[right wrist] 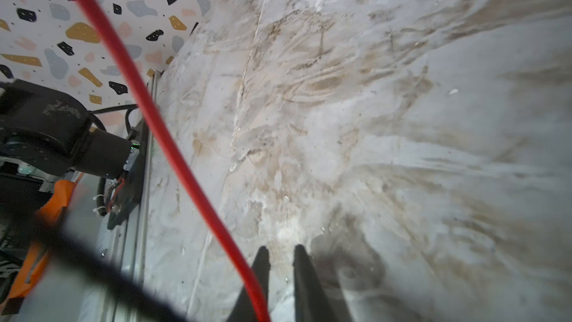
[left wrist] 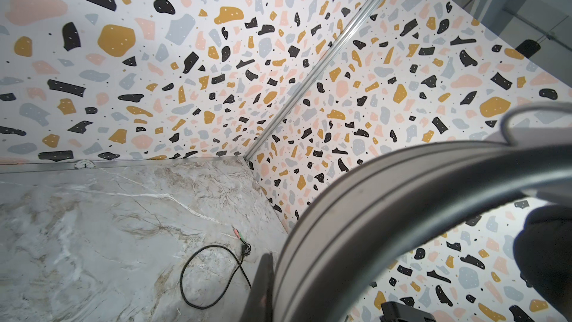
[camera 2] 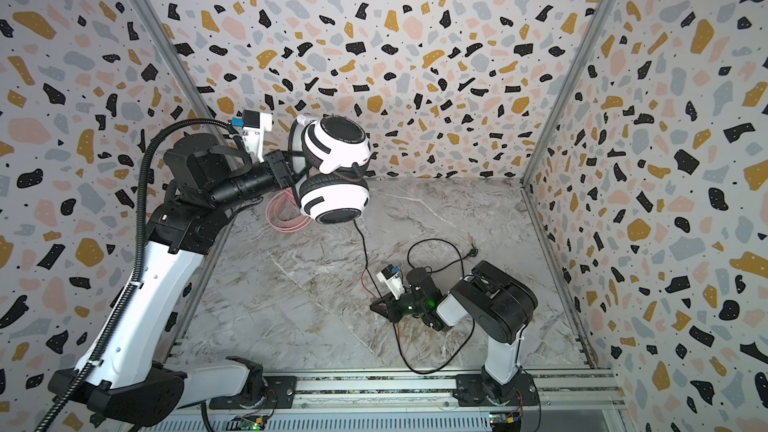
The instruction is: Wrap the headphones
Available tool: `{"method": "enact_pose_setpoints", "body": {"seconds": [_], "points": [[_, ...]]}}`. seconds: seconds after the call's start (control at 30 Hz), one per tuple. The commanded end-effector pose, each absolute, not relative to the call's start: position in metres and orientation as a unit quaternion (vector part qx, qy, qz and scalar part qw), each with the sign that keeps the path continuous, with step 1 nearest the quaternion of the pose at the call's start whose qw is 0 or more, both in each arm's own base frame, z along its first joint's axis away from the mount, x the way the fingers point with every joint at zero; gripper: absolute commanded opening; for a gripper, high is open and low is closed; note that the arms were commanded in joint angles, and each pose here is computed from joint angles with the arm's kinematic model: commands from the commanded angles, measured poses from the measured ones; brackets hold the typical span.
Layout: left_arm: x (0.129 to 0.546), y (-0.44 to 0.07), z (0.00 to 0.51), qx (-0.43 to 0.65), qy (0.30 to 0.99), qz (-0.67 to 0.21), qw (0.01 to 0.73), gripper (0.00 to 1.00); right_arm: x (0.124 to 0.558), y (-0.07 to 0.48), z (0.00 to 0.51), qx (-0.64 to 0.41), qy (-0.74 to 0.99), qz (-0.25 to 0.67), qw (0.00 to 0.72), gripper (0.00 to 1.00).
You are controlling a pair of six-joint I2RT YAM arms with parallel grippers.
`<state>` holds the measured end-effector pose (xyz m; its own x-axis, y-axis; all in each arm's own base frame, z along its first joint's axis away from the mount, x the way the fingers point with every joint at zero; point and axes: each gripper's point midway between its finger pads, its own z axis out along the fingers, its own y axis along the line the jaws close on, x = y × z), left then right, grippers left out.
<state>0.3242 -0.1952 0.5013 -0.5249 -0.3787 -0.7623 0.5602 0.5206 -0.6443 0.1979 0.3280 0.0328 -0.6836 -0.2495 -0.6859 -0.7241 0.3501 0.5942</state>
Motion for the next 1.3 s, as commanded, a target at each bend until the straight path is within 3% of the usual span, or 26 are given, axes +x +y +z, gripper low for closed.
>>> {"method": "enact_pose_setpoints", "body": {"seconds": [0.0,0.4,0.73,1.0,1.27], "points": [[0.334,-0.18,0.534,0.038,0.686,-0.493,0.533,0.0,0.196,0.322,0.049,-0.303,0.781,0.473,0.273,0.01],[0.402,-0.083,0.492,-0.131,0.691,-0.362,0.612,0.0,0.166,0.297,0.073,-0.327,0.813,0.378,0.297,0.0],[0.428,-0.001,0.469,-0.281,0.652,-0.209,0.672,0.0,0.144,0.28,0.134,-0.343,0.802,0.347,0.344,0.0],[0.443,0.039,0.434,-0.334,0.659,-0.097,0.667,0.0,0.15,0.263,0.185,-0.333,0.786,0.328,0.405,0.0],[0.446,0.054,0.373,-0.35,0.704,-0.013,0.618,0.0,0.16,0.246,0.244,-0.321,0.766,0.299,0.47,0.0]]}}
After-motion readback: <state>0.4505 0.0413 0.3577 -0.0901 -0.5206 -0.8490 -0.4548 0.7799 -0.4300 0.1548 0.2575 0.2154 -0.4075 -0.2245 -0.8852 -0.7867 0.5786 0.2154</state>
